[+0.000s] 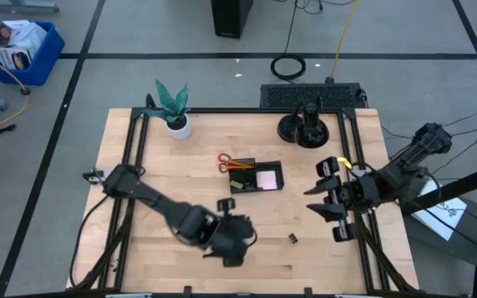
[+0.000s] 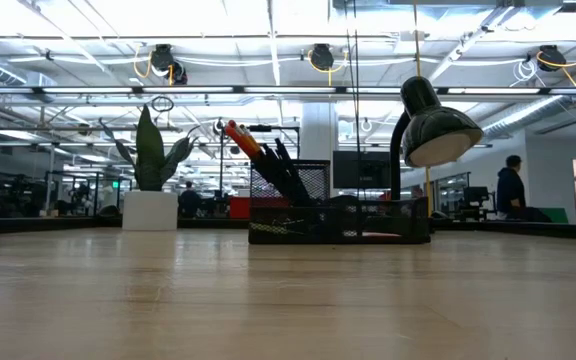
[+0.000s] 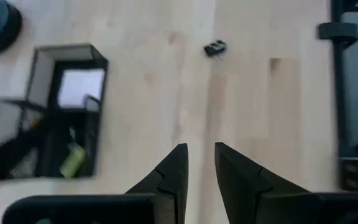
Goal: Pick and place office supplies into organizer
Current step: Put the black binder clip into the desk organizer
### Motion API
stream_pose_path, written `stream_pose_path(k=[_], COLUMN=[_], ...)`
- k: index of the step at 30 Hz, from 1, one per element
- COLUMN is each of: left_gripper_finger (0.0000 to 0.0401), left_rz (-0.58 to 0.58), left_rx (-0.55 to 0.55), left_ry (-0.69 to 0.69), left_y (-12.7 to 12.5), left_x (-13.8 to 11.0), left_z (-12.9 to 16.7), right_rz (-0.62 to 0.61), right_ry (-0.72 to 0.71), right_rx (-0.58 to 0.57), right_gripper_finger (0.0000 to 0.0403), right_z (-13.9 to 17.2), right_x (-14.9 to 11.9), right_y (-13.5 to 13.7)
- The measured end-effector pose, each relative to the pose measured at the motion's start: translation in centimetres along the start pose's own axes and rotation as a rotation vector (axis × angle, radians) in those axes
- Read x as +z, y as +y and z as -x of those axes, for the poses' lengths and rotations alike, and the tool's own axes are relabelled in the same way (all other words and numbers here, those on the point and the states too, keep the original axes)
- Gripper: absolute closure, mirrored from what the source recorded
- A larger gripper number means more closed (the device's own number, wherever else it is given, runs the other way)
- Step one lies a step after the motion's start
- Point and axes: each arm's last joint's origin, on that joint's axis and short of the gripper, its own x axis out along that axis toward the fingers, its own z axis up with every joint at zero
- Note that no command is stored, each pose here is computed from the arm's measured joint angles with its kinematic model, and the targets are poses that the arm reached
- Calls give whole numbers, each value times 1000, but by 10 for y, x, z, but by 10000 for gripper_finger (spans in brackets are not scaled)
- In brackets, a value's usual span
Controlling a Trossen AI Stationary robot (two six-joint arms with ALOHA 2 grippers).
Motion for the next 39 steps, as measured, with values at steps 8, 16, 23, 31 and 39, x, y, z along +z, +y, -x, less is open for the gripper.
stream_pose_path(k=[8,16,23,31,39], left_gripper_finger=[316,316,316,316,316], left_rz=[156,258,315,317,294], left_rx=[-43,-38,68,59,5], left_ry=[11,11,28,-58,-96], left_y=[-44,-64,-44,-20,0], left_x=[-29,-49,-64,-73,-93], left_z=[27,46,83,136,182], right_rz=[-12,-44,-92,-5,28], right_ry=[125,226,364,440,726], right_rx=[108,139,62,71,29], right_gripper_finger=[293,293,293,293,293], right_z=[15,27,35,2,-31], right_x=[2,-2,-13,13,15], right_y=[16,32,42,60,80])
